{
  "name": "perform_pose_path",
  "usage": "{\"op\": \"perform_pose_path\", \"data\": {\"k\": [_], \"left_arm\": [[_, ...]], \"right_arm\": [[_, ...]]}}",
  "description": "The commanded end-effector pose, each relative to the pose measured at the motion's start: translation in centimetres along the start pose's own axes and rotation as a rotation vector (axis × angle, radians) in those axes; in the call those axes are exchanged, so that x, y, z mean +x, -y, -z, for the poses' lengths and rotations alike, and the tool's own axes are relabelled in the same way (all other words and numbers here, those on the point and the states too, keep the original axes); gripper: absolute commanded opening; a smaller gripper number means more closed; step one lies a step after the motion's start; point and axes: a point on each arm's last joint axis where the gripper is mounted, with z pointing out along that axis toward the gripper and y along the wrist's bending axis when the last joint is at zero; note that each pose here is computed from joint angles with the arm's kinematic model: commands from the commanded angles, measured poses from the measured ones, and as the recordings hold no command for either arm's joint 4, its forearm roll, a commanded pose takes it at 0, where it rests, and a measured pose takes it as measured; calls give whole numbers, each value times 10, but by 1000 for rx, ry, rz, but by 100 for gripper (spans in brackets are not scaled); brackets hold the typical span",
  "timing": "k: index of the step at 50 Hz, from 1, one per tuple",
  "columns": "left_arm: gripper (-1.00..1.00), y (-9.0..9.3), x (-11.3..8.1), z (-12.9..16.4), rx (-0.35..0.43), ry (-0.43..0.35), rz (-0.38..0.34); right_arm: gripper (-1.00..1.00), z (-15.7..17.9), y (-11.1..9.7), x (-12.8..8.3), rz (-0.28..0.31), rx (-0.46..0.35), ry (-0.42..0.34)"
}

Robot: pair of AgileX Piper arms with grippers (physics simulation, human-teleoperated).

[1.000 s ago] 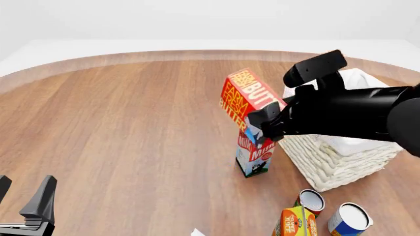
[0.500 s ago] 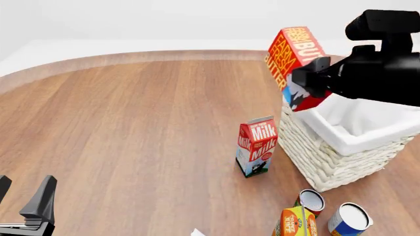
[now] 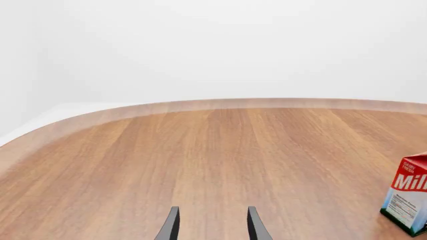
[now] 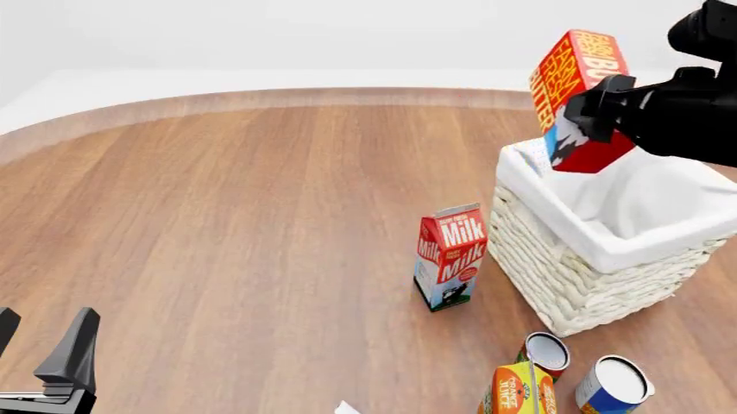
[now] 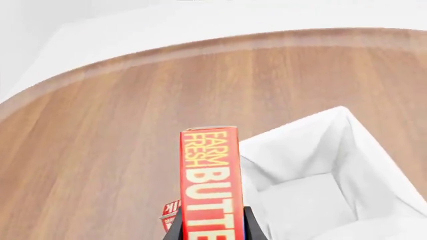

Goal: Pick up the cream cheese box and the butter, and put them in the basket.

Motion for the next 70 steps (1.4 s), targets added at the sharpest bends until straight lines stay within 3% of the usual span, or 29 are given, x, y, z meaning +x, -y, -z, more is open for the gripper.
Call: {"op": "perform_pose_path", "data": {"k": [1, 17, 29, 70], "left_arm": [[100, 0, 0, 0, 0, 0, 0], [100, 0, 0, 0, 0, 0, 0], [100, 0, 0, 0, 0, 0, 0], [100, 0, 0, 0, 0, 0, 0]], "right_arm": [[-100, -6, 14, -7, -88, 51, 37], [-100, -10, 38, -15, -180, 133, 78], [-100, -32, 52, 2, -233, 166, 60], [-100, -61, 72, 33, -322, 202, 52]]}}
